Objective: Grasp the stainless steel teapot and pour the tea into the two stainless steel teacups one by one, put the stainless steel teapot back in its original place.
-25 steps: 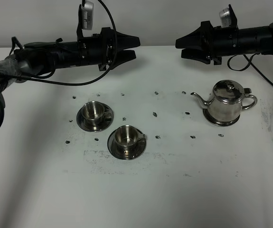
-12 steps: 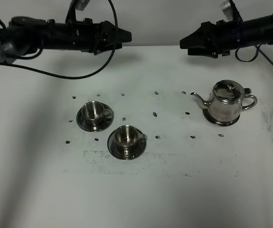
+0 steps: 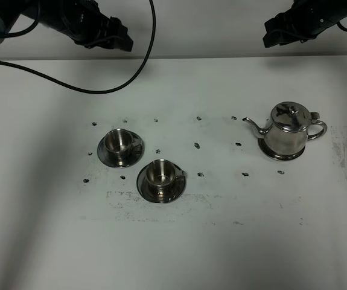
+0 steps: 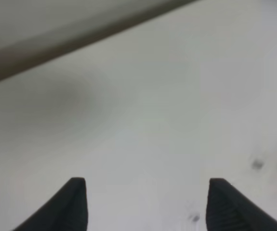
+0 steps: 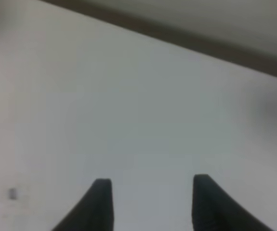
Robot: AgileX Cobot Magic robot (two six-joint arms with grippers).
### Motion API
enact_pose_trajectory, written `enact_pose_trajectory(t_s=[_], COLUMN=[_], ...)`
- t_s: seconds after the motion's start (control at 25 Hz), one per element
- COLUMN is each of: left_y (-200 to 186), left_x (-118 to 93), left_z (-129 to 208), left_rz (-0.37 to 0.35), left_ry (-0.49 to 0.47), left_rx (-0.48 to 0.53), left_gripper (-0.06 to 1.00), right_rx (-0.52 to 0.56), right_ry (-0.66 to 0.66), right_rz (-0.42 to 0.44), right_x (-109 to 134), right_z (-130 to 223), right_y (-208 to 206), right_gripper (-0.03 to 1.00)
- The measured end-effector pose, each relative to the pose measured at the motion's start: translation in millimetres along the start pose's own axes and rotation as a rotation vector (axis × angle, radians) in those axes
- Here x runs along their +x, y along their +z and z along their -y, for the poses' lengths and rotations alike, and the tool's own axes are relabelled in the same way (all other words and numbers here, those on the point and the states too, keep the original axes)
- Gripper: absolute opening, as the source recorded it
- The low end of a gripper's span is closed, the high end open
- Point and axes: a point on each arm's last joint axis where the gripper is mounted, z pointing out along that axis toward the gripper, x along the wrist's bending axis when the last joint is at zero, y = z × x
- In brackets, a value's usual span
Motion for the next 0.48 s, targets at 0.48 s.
enact_pose_trajectory(t_s=[0.48], left_y=[-101], left_x=[-47], left_z=[26], left_rz=[-0.171], left_ry=[0.095], left_rx=[-0.102], left_gripper=[0.44], right_rx=[0.089], right_ry=[-0.05], right_rz=[0.185], right_x=[50], right_z=[17], right_y=[-103], right_gripper=[0.4])
